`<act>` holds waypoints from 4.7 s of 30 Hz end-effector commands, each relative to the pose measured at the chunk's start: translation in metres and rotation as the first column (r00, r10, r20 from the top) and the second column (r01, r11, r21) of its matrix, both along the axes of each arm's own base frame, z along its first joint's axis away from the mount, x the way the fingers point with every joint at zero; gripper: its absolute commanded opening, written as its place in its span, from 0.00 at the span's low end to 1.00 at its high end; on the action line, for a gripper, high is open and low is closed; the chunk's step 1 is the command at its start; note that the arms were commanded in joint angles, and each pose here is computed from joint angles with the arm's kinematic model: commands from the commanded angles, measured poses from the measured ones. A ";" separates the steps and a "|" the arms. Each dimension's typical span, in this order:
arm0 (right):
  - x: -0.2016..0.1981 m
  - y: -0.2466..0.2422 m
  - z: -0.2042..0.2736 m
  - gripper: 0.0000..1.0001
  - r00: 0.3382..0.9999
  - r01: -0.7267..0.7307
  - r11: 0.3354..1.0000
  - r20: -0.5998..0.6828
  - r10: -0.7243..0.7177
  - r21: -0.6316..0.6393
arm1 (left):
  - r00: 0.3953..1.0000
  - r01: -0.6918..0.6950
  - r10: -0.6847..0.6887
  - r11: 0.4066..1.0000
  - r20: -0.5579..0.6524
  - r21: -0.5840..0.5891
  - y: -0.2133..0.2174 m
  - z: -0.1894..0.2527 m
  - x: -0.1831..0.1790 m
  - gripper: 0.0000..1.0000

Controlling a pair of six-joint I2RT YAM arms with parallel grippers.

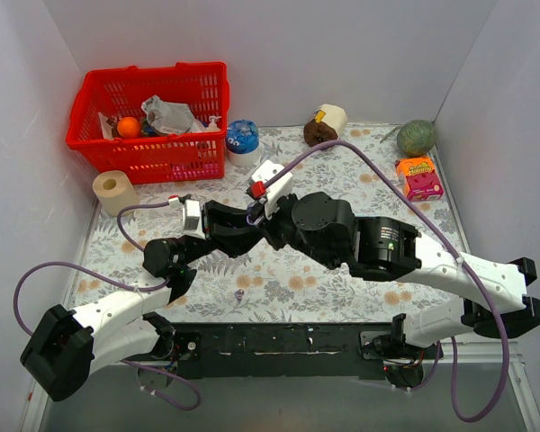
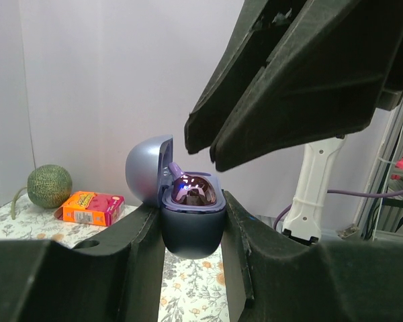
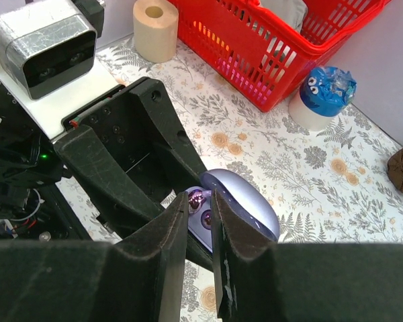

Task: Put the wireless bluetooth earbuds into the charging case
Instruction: Place the earbud in the charging case, then pick up the earbud from the center of the board.

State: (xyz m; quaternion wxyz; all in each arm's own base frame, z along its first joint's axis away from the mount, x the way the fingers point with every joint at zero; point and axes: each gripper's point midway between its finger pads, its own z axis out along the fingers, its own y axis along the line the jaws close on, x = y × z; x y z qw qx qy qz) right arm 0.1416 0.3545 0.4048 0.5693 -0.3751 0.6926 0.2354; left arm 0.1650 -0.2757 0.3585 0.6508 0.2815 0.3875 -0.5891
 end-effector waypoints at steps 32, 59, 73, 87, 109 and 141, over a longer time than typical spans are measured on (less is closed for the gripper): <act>0.015 -0.082 0.058 0.38 0.985 0.167 0.916 -0.015 -0.173 0.364 | 0.995 -0.103 0.104 0.993 0.010 -0.059 0.024 0.016 -0.002 0.00; -0.060 0.066 -0.290 0.42 0.773 -0.287 0.956 -0.605 0.191 -0.065 | 0.957 -0.286 0.287 0.957 -0.038 0.045 0.096 0.016 -0.052 0.00; -0.058 0.094 -0.341 0.10 0.730 -0.287 0.950 -0.670 0.134 -0.123 | 0.957 -0.284 0.287 0.957 -0.037 0.060 0.103 0.017 -0.061 0.00; -0.032 0.056 -0.358 0.14 0.770 -0.087 0.976 -0.635 -0.062 -0.200 | 0.953 -0.297 0.300 0.953 -0.042 0.065 0.105 0.014 -0.061 0.00; -0.018 0.038 -0.346 0.38 0.800 -0.043 0.965 -0.587 -0.122 -0.259 | 0.953 -0.294 0.298 0.953 -0.057 0.070 0.104 0.010 -0.059 0.00; -0.003 0.076 -0.355 0.45 0.828 -0.199 0.947 -0.560 0.025 -0.252 | 0.953 -0.292 0.298 0.953 -0.061 0.084 0.101 0.008 -0.057 0.00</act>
